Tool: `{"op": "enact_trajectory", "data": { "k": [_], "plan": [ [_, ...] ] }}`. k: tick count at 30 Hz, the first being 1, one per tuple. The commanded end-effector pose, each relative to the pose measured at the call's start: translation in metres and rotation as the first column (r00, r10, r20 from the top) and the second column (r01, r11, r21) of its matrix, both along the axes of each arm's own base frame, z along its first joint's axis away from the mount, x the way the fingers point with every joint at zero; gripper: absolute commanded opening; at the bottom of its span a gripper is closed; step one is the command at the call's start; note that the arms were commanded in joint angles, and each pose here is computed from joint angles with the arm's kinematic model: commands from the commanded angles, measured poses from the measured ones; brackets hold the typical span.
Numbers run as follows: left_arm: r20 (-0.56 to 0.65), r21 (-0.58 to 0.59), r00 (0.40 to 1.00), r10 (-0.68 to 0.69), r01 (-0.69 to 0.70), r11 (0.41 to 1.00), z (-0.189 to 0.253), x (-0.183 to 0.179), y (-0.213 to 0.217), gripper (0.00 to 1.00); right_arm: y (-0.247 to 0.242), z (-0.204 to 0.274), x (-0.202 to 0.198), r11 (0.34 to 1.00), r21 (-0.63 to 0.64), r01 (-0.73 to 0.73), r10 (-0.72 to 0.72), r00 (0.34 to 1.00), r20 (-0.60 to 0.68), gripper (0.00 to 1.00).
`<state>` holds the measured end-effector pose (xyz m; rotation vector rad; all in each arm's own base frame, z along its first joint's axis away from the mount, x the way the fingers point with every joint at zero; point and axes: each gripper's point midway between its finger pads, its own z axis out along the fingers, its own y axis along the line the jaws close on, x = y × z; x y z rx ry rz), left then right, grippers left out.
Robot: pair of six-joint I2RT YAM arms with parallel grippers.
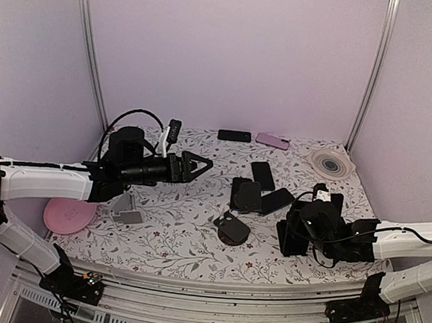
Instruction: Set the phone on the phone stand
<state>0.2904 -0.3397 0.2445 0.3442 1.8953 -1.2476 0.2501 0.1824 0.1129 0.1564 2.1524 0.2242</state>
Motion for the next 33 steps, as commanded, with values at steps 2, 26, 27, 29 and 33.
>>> {"op": "enact_trajectory", "data": {
  "k": [2, 26, 27, 29, 33],
  "plan": [
    [0.025, -0.029, 1.0, 0.004, -0.003, 1.0, 0.009, 0.003, 0.005, 0.95, 0.005, -0.002, 0.004, 1.0, 0.019, -0.011, 0.011, 1.0, 0.023, 0.12],
    [0.026, -0.04, 1.0, -0.017, 0.018, 0.999, 0.01, 0.001, 0.002, 0.95, 0.013, 0.021, 0.002, 0.992, -0.092, -0.091, 0.104, 0.984, 0.143, 0.12],
    [0.026, -0.04, 1.0, -0.017, 0.018, 0.999, 0.01, 0.001, 0.002, 0.95, 0.013, 0.019, 0.002, 0.991, -0.095, -0.092, 0.105, 0.984, 0.141, 0.12],
    [0.026, -0.04, 1.0, -0.017, 0.018, 0.999, 0.01, 0.001, 0.002, 0.96, 0.013, 0.015, 0.001, 0.99, -0.107, -0.09, 0.104, 0.986, 0.133, 0.12],
    [0.028, -0.04, 0.999, -0.02, 0.021, 0.999, 0.009, 0.0, 0.002, 0.95, 0.012, 0.008, -0.001, 0.989, -0.117, -0.087, 0.101, 0.988, 0.12, 0.12]
  ]
}}
